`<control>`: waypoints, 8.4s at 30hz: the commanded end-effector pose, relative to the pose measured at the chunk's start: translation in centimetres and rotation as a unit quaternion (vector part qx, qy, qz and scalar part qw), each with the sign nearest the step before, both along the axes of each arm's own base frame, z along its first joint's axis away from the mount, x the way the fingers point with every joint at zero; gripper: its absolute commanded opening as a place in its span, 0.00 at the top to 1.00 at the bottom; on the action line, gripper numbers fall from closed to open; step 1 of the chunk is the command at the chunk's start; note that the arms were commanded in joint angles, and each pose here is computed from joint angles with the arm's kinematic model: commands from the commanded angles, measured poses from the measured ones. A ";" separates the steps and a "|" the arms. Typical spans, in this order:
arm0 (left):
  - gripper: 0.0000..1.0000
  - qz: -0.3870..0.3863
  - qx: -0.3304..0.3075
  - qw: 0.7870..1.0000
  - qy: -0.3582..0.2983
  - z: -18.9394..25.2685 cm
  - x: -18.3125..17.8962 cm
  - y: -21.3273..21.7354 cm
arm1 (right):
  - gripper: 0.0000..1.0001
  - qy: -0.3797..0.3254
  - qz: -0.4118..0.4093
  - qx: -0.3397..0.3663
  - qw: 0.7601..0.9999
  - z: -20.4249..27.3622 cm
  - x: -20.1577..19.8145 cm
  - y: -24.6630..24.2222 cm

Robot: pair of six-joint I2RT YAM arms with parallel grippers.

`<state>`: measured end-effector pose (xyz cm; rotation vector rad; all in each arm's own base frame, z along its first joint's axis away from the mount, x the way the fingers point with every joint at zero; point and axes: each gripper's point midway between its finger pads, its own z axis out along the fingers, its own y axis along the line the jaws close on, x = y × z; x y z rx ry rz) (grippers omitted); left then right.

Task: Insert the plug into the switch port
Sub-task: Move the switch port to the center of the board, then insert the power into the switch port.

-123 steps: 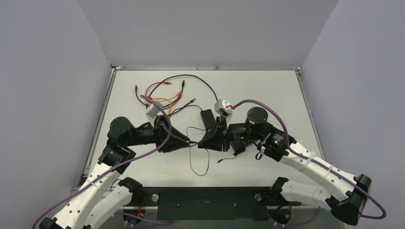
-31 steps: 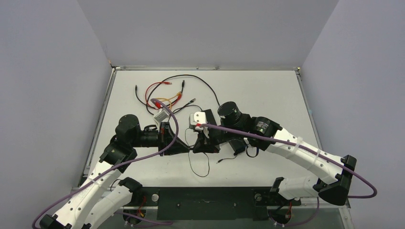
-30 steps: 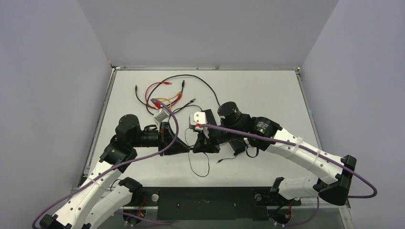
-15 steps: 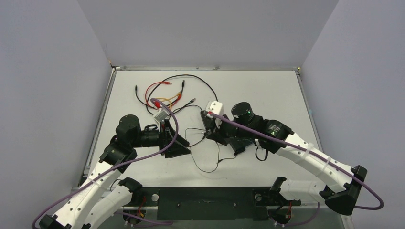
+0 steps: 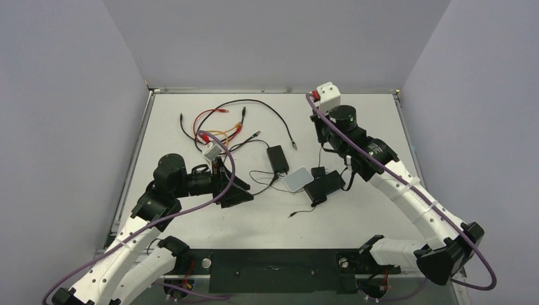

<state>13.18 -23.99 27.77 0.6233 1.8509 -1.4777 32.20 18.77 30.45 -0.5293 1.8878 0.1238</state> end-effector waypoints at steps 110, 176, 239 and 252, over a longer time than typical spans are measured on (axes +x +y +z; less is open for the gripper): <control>0.44 0.273 0.062 0.960 0.030 -2.3 3.9 6.4 | 1.00 0.346 -0.193 -0.068 0.916 -25.4 -7.0 -7.2; 0.51 0.172 0.106 0.954 0.222 -12.9 3.8 1.7 | 1.00 0.116 -0.116 -0.144 0.976 -11.7 -2.1 -10.8; 0.60 0.162 0.154 0.929 0.295 -18.4 2.9 1.4 | 1.00 0.329 0.243 -0.233 0.882 -25.9 -9.3 2.4; 0.60 0.159 0.144 0.930 0.298 -18.4 2.7 1.3 | 1.00 0.362 0.223 -0.197 0.883 -26.0 -11.7 4.1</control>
